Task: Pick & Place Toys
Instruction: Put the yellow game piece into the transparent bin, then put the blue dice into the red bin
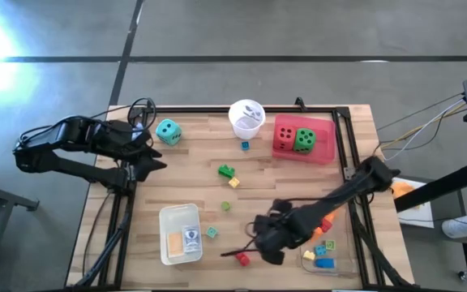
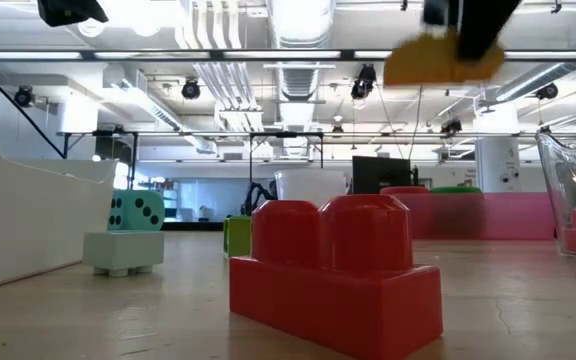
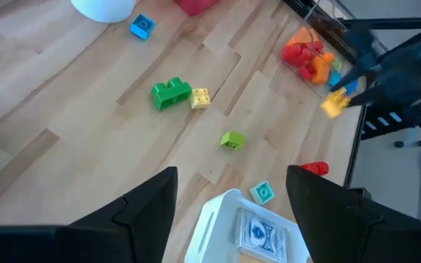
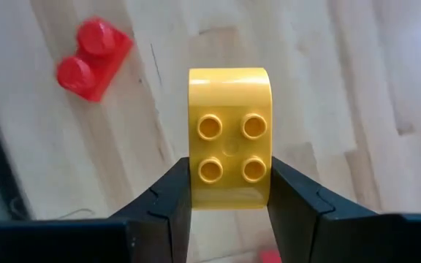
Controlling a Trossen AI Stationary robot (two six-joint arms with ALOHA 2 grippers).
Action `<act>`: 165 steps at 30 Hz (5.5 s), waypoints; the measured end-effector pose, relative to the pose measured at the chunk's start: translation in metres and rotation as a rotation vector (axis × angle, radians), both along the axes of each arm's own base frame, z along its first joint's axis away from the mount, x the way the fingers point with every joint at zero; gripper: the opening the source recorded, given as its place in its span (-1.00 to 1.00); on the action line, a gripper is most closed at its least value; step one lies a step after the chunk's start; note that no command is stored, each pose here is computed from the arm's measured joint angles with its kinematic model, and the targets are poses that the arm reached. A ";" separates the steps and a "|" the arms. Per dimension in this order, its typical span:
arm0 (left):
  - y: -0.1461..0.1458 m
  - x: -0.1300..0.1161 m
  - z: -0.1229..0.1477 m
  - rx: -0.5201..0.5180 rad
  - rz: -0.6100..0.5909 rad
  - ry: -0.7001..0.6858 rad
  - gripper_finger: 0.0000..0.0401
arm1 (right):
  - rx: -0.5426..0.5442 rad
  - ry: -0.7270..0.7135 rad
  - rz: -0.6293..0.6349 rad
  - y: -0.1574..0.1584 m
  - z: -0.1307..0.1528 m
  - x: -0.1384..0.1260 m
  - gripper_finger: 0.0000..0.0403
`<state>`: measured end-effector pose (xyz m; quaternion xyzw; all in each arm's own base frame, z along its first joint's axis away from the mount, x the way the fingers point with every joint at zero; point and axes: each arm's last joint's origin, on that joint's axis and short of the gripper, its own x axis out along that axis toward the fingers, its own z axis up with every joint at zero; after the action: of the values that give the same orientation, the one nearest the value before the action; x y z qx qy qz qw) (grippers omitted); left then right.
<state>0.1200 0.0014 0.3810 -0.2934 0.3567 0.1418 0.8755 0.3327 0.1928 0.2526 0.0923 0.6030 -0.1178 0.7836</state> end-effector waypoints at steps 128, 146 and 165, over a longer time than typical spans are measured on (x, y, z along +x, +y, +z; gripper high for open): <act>0.013 0.026 -0.009 0.160 0.183 0.088 0.30 | 0.554 0.107 -0.542 0.018 -0.040 -0.163 0.65; 0.143 0.042 -0.053 0.133 0.515 0.448 0.30 | 0.390 -0.270 -0.567 0.018 0.031 -0.149 0.65; 0.210 0.045 -0.110 0.063 0.496 0.732 0.80 | 0.345 -0.306 -0.601 0.015 0.018 -0.149 0.65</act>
<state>0.1654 0.2117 0.2705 -0.2740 0.5575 0.4528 0.6396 0.1838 0.2076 0.2710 0.4122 0.4360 -0.2238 0.7680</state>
